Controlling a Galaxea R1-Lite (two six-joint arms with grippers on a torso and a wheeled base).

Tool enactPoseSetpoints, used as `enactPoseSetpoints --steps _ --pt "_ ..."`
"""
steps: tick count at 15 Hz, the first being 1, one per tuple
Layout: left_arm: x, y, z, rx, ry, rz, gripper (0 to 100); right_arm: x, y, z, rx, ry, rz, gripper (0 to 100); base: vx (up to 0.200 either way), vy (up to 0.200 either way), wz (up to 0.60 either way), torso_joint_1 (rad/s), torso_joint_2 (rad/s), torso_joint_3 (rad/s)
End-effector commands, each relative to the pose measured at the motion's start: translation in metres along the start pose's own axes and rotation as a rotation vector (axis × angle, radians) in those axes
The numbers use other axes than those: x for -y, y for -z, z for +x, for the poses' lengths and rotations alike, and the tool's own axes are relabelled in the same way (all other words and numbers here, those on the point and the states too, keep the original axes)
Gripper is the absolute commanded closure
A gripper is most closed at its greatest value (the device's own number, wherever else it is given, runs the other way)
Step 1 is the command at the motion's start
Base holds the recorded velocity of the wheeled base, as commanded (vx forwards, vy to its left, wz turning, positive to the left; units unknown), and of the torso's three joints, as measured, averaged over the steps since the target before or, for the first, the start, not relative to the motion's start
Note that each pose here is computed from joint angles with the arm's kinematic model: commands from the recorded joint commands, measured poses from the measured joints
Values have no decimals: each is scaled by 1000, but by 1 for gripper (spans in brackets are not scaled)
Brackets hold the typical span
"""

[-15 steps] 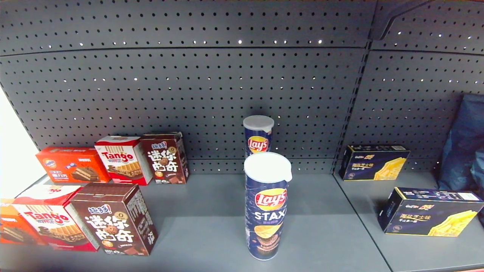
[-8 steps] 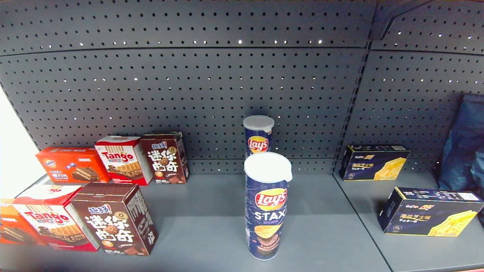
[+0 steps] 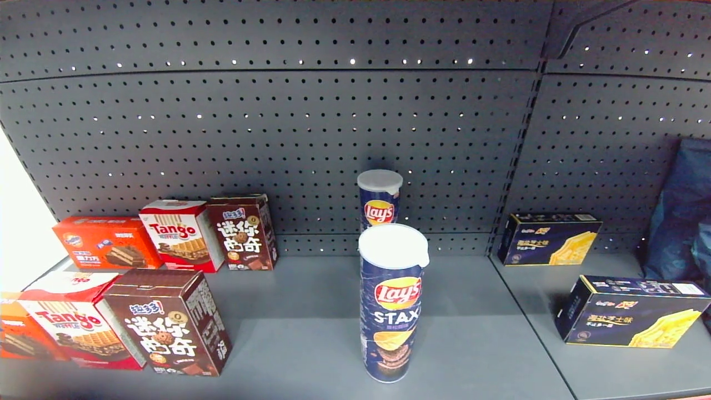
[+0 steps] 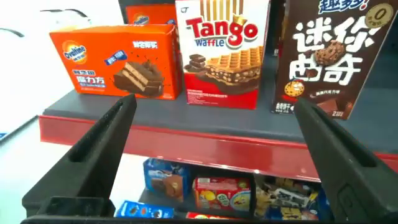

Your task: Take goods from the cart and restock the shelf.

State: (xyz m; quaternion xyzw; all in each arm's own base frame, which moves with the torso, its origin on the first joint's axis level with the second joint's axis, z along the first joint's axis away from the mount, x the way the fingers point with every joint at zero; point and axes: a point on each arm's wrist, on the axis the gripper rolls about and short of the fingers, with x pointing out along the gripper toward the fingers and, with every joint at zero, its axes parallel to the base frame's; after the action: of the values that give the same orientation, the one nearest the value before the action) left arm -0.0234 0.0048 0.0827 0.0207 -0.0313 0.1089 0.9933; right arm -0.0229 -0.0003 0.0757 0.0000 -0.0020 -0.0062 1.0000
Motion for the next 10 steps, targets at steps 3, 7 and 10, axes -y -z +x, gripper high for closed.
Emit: enactPoseSetpoints --steps 3,7,10 --pt "11 0 -3 23 489 -2 0 0 0 0 -1 0 0 0 0 0 0 0 0 0" --pt "4 6 -1 -47 179 -10 0 0 0 0 -1 0 0 0 0 0 0 0 0 0" --pt "5 5 -1 -29 238 56 0 0 0 0 -1 0 0 0 0 0 0 0 0 0"
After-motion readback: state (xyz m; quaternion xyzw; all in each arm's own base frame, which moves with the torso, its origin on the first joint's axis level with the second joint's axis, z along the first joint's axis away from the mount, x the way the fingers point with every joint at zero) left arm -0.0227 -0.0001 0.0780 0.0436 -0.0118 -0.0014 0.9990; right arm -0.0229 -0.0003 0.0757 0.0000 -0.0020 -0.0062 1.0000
